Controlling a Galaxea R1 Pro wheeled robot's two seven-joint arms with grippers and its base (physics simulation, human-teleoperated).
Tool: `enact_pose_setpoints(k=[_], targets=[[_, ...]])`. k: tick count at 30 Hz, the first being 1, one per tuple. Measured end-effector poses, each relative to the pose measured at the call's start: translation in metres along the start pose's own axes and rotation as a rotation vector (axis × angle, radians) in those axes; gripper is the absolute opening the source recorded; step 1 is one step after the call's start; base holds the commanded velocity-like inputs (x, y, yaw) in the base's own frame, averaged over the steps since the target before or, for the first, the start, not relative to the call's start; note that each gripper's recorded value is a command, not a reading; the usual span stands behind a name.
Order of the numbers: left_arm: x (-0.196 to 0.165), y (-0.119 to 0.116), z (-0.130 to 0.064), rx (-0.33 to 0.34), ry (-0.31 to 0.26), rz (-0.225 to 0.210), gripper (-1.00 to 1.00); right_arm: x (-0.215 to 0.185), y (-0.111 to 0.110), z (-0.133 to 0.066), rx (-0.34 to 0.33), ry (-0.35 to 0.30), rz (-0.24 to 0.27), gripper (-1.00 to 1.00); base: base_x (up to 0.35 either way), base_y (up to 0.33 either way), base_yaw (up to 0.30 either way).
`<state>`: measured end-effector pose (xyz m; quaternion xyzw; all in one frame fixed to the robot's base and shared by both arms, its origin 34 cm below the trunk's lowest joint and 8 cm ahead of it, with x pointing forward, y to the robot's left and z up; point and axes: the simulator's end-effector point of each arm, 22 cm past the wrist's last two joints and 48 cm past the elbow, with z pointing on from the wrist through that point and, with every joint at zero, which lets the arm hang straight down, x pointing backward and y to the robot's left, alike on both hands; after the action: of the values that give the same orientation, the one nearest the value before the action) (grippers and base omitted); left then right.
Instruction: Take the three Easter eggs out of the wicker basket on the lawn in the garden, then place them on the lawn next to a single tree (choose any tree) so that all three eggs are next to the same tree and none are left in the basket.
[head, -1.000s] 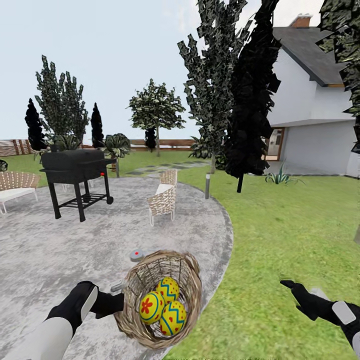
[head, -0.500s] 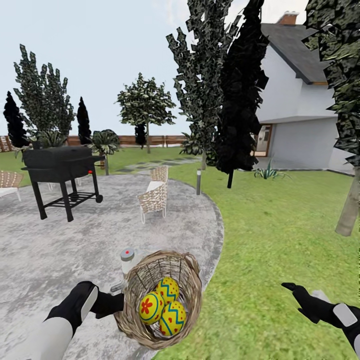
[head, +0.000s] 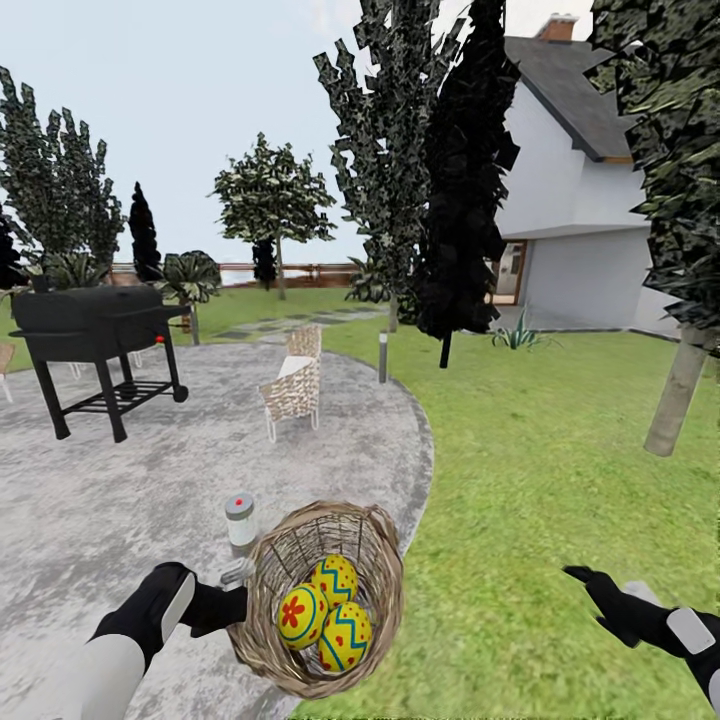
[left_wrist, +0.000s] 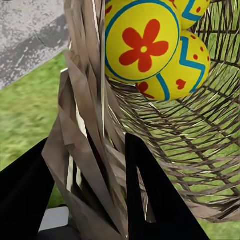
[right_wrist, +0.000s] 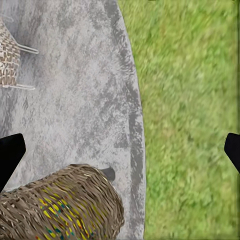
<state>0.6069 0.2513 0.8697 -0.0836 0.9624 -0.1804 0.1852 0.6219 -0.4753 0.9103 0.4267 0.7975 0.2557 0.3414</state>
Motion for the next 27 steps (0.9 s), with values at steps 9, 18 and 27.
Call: enact_pose_setpoints(k=[9,18,27], targets=[[0.004,0.004,0.005,-0.004,0.013,-0.005,-1.0,0.003,-0.008,0.004,0.022,0.008,0.002,1.0,0.0,0.0,-0.102],[0.008,0.008,0.01,-0.01,0.025,-0.01,-1.0,0.006,-0.014,0.007,0.035,0.013,0.002,1.0,0.0,0.0,-0.101],[0.012,0.011,0.015,-0.012,0.038,-0.014,-1.0,0.01,-0.02,0.011,0.049,0.021,0.003,1.0,0.0,0.0,-0.101]])
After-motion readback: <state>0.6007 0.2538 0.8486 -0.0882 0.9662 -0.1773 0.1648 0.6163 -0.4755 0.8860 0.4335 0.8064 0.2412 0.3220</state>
